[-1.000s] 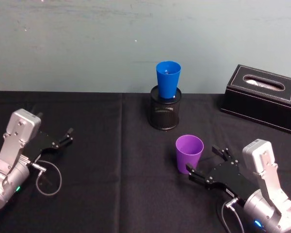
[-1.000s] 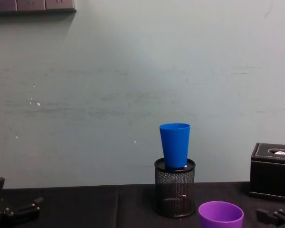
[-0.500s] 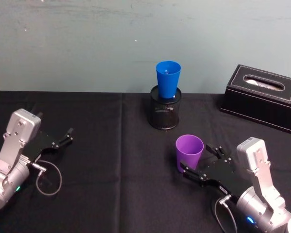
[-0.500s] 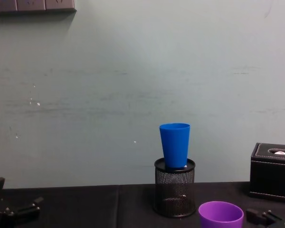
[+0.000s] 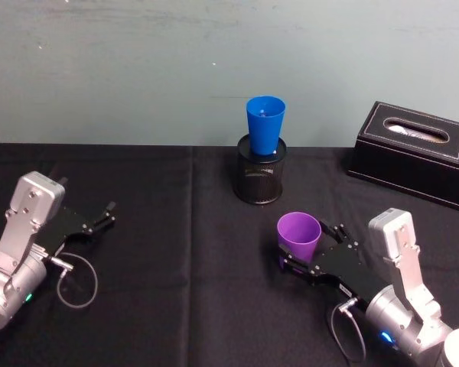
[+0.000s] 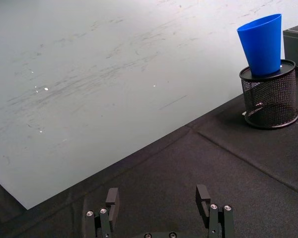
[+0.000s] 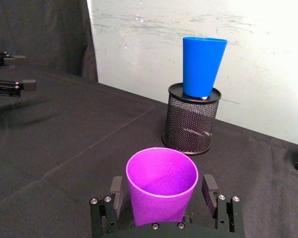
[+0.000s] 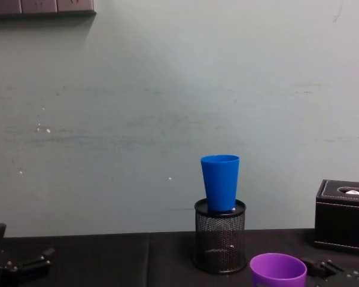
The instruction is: Pick up one cup with a gripper and tap it against the other cup.
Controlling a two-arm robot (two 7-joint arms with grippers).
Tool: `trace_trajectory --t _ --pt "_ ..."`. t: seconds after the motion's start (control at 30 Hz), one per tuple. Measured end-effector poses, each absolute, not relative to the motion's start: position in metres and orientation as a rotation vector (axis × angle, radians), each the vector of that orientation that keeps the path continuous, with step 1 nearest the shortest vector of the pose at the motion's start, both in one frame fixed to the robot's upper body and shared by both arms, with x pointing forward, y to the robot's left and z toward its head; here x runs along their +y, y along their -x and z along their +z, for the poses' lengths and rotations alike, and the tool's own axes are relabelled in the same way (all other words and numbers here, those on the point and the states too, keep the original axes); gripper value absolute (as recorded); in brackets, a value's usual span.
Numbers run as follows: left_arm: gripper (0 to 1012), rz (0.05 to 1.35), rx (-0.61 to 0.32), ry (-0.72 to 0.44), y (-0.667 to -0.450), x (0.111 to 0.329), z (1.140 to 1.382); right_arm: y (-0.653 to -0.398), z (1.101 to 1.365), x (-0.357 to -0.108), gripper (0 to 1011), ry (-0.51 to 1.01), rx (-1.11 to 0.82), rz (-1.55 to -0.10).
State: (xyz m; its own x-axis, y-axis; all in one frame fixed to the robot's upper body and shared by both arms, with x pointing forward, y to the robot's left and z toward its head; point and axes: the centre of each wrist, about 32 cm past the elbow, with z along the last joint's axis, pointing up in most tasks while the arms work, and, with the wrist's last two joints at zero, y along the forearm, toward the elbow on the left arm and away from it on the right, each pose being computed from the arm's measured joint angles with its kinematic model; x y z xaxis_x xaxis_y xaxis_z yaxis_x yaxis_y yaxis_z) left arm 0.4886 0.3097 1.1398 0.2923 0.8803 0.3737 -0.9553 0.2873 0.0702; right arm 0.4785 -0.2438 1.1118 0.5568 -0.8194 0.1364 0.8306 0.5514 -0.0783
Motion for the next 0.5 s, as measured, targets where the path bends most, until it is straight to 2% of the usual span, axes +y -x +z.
trace_trajectory --t 0.5 --pt "1011 1.248 -0.285 -0.304 -0.489 0.310 1.140 -0.491 1.108 -0.241 1004 0.128 -0.066 -0.972"
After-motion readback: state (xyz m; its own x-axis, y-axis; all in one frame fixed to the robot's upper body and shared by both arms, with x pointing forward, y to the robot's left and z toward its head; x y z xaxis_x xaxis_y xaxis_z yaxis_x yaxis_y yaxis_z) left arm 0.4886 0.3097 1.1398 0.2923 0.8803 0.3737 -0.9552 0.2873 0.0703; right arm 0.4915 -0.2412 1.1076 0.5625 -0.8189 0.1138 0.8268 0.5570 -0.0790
